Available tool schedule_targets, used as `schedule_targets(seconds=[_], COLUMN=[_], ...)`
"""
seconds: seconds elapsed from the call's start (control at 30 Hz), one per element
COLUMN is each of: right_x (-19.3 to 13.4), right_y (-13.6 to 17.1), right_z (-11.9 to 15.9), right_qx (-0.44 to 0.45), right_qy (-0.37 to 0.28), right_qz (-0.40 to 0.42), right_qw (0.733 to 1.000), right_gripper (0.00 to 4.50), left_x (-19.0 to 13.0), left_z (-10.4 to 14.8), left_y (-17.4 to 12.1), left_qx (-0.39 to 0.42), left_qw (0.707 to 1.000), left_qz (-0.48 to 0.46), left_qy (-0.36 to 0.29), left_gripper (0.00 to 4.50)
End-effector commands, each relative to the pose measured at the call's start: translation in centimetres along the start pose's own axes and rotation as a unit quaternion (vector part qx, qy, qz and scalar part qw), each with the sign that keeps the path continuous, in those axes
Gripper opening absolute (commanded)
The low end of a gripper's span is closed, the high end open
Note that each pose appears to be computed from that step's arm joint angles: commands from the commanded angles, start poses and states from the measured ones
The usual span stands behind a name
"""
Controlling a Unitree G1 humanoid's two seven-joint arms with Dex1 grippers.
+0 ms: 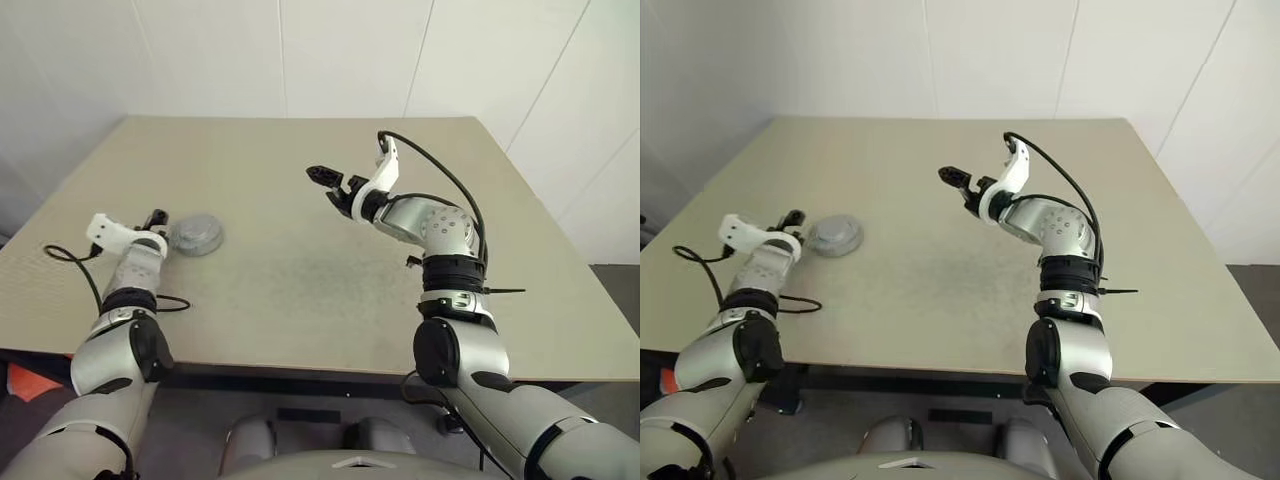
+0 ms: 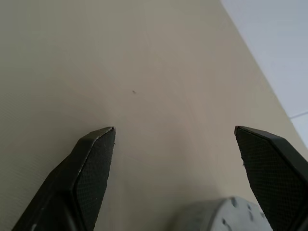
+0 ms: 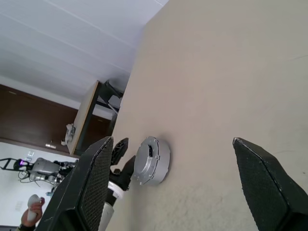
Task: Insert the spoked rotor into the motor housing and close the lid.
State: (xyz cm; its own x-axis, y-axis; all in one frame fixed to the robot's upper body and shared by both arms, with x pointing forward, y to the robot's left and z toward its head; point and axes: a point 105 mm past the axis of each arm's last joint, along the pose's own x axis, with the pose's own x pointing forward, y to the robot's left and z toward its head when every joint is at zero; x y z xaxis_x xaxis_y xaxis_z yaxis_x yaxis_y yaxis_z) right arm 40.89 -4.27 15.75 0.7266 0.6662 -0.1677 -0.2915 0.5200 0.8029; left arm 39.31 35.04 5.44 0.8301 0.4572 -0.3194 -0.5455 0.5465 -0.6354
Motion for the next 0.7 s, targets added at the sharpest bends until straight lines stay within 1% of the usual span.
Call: schedule_targets(seconds=[0.03,0.1,0.2,0.27,0.33,0.37,0.4,0.5,0.53,0.6,0.67,0.7], right_x=[0.2,0.2,0.0,-0.4,-1.3,-1.8,-2.3,-3.8,-4.0,-5.0,-5.9,-6.1], right_y=[1.5,1.6,1.8,2.0,3.5,4.1,4.5,4.8,4.7,4.0,3.2,3.0], right_z=[0.4,0.5,1.1,1.7,1.8,2.0,2.3,3.1,3.3,3.9,4.0,4.0], right_qx=[-0.037,-0.072,-0.176,-0.271,-0.301,-0.307,-0.313,-0.352,-0.361,-0.400,-0.442,-0.452], right_qy=[-0.005,-0.015,-0.050,-0.087,-0.100,-0.104,-0.108,-0.111,-0.109,-0.105,-0.091,-0.085], right_qz=[0.022,0.024,0.018,0.013,0.078,0.103,0.125,0.153,0.155,0.149,0.142,0.141], right_qw=[0.999,0.997,0.983,0.959,0.945,0.940,0.935,0.917,0.913,0.898,0.881,0.877], right_gripper=[4.50,4.50,4.50,4.50,4.50,4.50,4.50,4.50,4.50,4.50,4.50,4.50], left_x=[-0.1,-0.2,-0.7,-1.1,-2.0,-2.5,-3.3,-5.5,-6.0,-7.6,-9.3,-9.7], left_z=[3.8,5.8,8.4,9.7,9.4,9.2,8.7,6.4,5.8,3.2,0.2,-0.6], left_y=[1.6,0.6,-1.6,-4.8,-9.7,-11.4,-13.3,-17.3,-17.9,-19.3,-20.1,-20.1], left_qx=[0.050,0.078,0.126,0.171,0.184,0.191,0.202,0.245,0.252,0.285,0.321,0.328], left_qw=[0.996,0.990,0.978,0.963,0.947,0.936,0.922,0.874,0.865,0.828,0.790,0.782], left_qz=[0.040,0.035,0.013,-0.044,-0.166,-0.211,-0.261,-0.376,-0.395,-0.458,-0.510,-0.521], left_qy=[-0.068,-0.109,-0.168,-0.204,-0.205,-0.205,-0.204,-0.186,-0.180,-0.151,-0.113,-0.102], left_gripper=[4.24,4.24,4.24,4.24,4.24,4.24,4.24,4.24,4.24,4.24,4.24,4.24])
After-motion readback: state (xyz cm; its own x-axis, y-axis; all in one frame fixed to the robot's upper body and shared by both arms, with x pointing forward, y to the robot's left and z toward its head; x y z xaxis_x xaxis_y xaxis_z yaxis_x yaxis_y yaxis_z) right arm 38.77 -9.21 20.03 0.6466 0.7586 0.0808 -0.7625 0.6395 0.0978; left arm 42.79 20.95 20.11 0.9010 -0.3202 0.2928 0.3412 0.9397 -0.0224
